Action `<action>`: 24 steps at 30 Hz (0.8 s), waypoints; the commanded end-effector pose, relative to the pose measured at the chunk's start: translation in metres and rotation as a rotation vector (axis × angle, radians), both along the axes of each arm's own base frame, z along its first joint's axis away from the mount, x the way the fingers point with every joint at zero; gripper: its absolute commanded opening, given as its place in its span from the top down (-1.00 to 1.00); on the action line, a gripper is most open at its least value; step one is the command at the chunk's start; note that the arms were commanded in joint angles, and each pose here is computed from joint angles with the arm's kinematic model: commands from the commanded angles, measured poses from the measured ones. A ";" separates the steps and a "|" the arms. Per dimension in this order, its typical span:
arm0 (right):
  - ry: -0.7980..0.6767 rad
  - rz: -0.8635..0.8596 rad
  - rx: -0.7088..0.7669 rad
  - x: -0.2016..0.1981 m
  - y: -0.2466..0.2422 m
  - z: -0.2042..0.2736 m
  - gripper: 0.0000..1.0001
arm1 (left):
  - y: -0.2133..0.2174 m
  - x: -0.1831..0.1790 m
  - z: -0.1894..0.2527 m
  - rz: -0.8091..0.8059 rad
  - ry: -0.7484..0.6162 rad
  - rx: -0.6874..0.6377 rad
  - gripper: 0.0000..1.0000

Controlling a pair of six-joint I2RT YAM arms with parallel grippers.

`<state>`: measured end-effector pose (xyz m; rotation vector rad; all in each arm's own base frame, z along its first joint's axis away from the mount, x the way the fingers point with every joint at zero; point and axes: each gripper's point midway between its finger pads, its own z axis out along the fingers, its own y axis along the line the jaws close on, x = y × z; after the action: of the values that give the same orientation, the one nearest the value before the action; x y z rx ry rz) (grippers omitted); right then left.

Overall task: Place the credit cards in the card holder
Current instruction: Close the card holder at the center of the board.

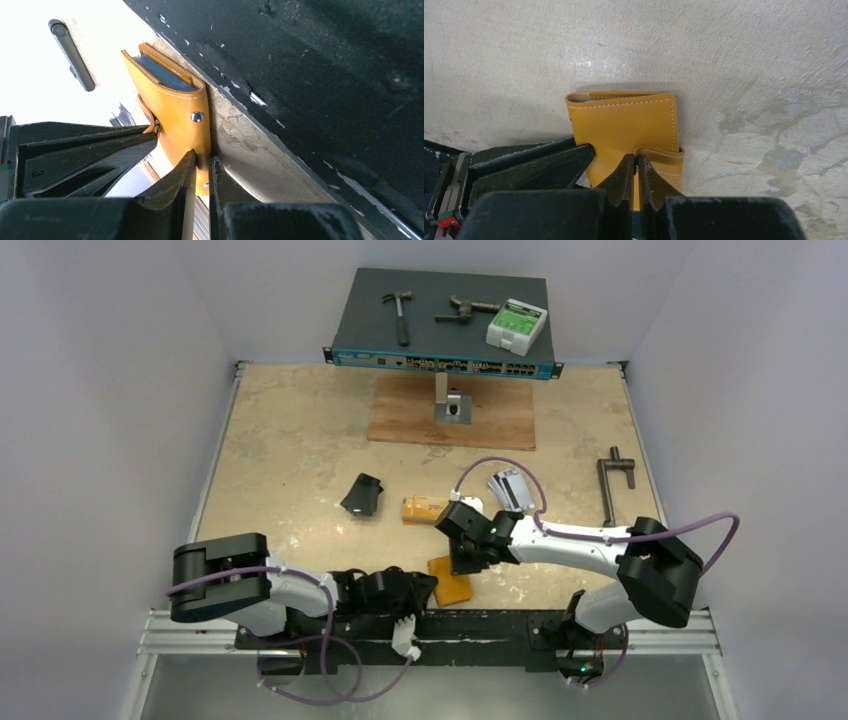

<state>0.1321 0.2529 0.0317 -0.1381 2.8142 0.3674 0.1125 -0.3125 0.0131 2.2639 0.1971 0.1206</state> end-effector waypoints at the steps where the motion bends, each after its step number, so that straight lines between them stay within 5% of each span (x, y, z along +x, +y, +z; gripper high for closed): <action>1: 0.080 0.052 -0.102 -0.020 -0.016 -0.023 1.00 | 0.032 -0.014 -0.039 0.012 0.097 0.175 0.89; 24: 0.207 0.156 -0.231 -0.080 -0.012 -0.074 1.00 | 0.028 -0.011 -0.038 0.075 0.128 0.164 0.89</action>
<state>0.1220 0.2580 0.0173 -0.3006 2.7837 0.1911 0.1142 -0.3128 0.0133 2.2696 0.2573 0.1187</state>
